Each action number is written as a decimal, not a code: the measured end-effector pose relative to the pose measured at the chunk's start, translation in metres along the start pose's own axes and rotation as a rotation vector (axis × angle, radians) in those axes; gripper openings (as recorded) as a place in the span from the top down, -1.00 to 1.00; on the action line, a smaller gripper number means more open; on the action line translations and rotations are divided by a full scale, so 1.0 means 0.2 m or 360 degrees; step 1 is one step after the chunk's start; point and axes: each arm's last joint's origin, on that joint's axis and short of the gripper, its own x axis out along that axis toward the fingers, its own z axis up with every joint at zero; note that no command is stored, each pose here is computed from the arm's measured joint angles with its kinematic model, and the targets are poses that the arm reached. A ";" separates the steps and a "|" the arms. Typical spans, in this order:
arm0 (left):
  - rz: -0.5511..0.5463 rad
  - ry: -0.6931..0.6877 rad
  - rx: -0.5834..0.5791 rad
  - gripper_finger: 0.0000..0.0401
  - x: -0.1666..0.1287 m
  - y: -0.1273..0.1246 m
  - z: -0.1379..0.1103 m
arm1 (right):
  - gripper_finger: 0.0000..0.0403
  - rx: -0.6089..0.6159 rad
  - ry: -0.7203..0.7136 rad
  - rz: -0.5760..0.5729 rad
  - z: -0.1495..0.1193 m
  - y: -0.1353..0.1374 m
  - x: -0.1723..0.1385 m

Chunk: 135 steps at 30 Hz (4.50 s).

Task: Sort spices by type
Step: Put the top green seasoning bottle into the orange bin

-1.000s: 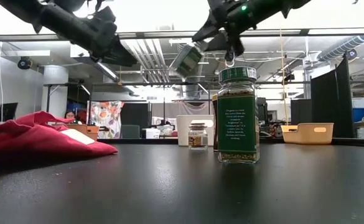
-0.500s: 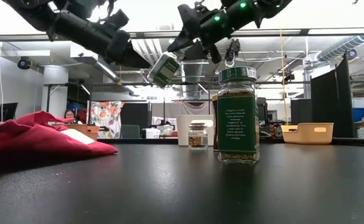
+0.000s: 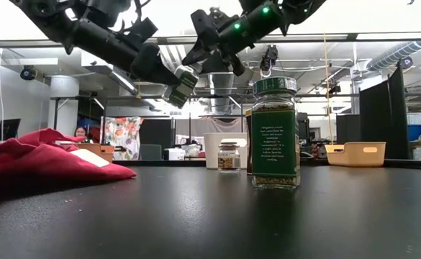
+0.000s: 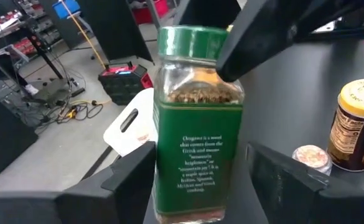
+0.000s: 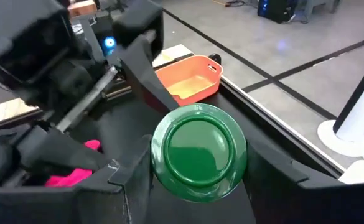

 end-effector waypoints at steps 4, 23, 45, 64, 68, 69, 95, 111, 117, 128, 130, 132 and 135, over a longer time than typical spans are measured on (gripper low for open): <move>0.0100 0.0049 0.0022 -0.29 0.04 -0.01 -0.02 | 0.02 0.0004 -0.0012 0.0010 0.00 0.01 0.00; -0.0032 0.0069 0.0009 0.08 0.07 -0.04 -0.04 | -0.18 -0.0047 0.0014 0.0068 0.00 0.03 -0.02; -0.0539 -0.0509 -0.0094 0.08 -0.04 -0.05 0.01 | -0.39 -0.0305 -0.0038 0.0170 -0.19 -0.03 -0.40; -0.0785 -0.0731 -0.0104 0.08 -0.05 -0.08 -0.02 | -0.61 -0.0554 -0.0598 0.0599 -0.21 0.18 -0.20; -0.0785 -0.0735 -0.0104 0.08 -0.05 -0.08 -0.02 | -0.67 -0.0631 -0.0617 0.0591 -0.20 0.21 -0.13; -0.0784 -0.0735 -0.0103 0.08 -0.05 -0.08 -0.02 | -0.68 -0.0651 -0.0622 0.0586 -0.19 0.21 -0.11; -0.0638 -0.0656 -0.0087 -0.50 -0.06 -0.06 -0.03 | 0.06 -0.0759 -0.0383 0.0549 -0.08 0.19 -0.25; -0.0711 -0.0680 -0.0122 -0.49 -0.07 -0.06 0.04 | 0.06 -0.0658 0.0080 0.0263 -0.30 0.18 -0.16; -0.0844 -0.0668 -0.0144 -0.49 -0.02 -0.08 0.07 | 0.06 -0.0653 0.0068 0.0263 -0.28 0.19 -0.16; -0.0802 -0.0633 -0.0124 -0.49 0.09 -0.11 0.06 | 0.06 -0.0642 0.0106 0.0246 -0.29 0.18 -0.16; -0.0771 -0.0618 -0.0128 -0.49 0.10 -0.11 0.06 | 0.06 -0.0641 0.0109 0.0243 -0.30 0.18 -0.16; -0.0709 -0.0601 -0.0135 -0.49 0.10 -0.11 0.05 | 0.06 -0.0641 0.0108 0.0236 -0.29 0.18 -0.16; -0.0596 -0.0555 -0.0156 -0.49 0.11 -0.10 0.04 | 0.06 -0.0653 0.0078 0.0222 -0.29 0.18 -0.16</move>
